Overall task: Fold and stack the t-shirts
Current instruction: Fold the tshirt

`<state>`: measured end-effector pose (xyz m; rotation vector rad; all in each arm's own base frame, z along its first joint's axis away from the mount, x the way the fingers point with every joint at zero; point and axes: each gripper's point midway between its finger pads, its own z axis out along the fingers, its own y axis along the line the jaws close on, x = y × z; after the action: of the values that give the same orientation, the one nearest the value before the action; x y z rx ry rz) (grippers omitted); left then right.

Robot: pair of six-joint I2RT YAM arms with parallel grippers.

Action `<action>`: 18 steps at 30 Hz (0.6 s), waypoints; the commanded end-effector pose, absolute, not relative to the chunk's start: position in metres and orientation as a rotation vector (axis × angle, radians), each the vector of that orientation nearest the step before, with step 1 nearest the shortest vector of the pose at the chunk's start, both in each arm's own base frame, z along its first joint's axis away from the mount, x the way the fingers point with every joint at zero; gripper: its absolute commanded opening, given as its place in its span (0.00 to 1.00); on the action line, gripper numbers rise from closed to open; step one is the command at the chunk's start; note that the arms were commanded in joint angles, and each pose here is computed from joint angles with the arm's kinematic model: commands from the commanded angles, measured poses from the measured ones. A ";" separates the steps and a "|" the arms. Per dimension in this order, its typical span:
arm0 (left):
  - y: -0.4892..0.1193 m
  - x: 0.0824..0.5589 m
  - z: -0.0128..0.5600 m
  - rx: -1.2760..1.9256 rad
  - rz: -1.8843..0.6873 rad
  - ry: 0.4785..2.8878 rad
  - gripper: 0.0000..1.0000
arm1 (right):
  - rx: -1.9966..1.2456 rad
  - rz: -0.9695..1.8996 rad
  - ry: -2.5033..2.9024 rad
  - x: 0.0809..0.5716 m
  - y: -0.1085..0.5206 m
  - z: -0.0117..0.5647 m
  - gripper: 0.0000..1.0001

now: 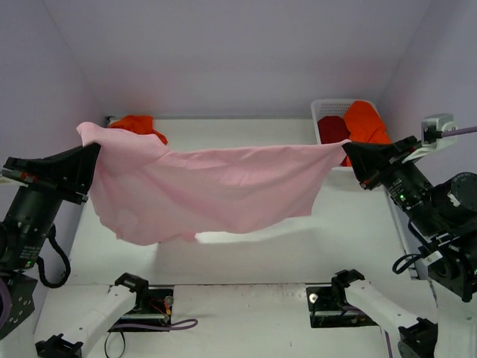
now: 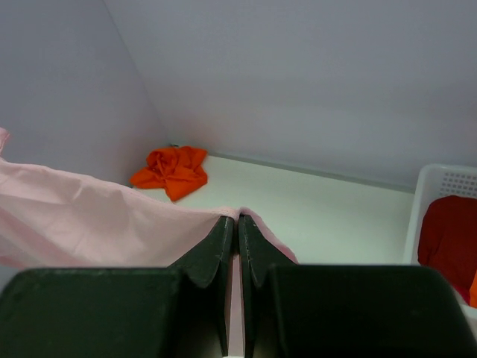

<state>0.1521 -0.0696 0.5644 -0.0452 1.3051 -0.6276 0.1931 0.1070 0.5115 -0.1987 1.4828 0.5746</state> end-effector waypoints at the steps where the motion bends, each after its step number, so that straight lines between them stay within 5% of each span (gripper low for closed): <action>1: -0.076 0.141 0.576 -0.009 -0.680 1.277 0.00 | -0.242 0.629 1.363 0.174 0.111 0.542 0.00; 13: -0.060 0.085 0.596 0.000 -0.708 1.169 0.00 | -0.241 0.634 1.244 0.132 0.095 0.568 0.00; 18: -0.066 0.110 0.572 -0.011 -0.691 1.254 0.00 | -0.222 0.611 1.309 0.150 0.097 0.546 0.00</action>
<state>0.0818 -0.0558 0.5785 -0.0047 1.2056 -0.6860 0.1380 0.0928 0.5402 -0.2246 1.3384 0.6099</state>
